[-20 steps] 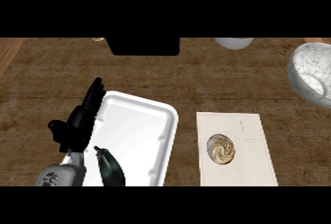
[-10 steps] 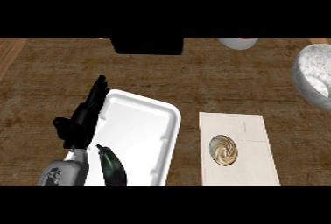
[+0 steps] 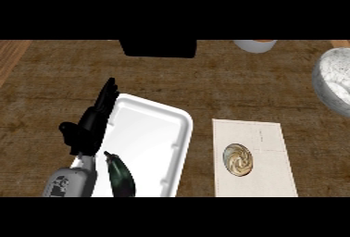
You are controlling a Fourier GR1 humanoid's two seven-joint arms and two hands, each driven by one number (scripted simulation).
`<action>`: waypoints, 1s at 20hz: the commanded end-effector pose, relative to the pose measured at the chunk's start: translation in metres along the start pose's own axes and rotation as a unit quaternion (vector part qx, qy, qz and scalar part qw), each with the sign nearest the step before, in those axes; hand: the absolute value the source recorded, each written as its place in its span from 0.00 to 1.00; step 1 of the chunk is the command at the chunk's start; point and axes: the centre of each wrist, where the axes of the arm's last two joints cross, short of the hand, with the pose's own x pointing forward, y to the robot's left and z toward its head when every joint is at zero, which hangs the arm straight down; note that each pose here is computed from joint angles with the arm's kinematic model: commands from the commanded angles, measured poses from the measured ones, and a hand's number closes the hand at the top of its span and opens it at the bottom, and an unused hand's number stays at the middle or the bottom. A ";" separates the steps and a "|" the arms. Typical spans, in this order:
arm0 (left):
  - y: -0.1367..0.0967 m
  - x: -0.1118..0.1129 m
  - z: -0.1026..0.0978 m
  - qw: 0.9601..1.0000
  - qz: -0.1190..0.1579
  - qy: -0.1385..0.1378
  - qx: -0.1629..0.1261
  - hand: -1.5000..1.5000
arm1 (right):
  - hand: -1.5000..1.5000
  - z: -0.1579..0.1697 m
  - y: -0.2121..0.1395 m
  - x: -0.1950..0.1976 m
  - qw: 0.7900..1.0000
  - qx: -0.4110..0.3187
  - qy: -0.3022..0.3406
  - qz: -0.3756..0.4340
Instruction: Pick the croissant from the placemat and place it in the bowl
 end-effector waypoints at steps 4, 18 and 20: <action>-0.012 0.003 -0.009 1.000 -0.006 -0.003 -0.001 0.50 | 1.00 -0.010 0.040 -0.055 0.999 0.006 0.020 0.038; -0.003 0.008 -0.009 1.000 0.001 -0.004 -0.004 0.50 | 0.00 -0.004 0.071 -0.094 0.986 0.124 0.056 -0.100; 0.001 0.008 -0.007 1.000 -0.006 -0.007 -0.007 0.50 | 0.00 0.005 0.048 -0.099 0.984 0.108 0.031 -0.138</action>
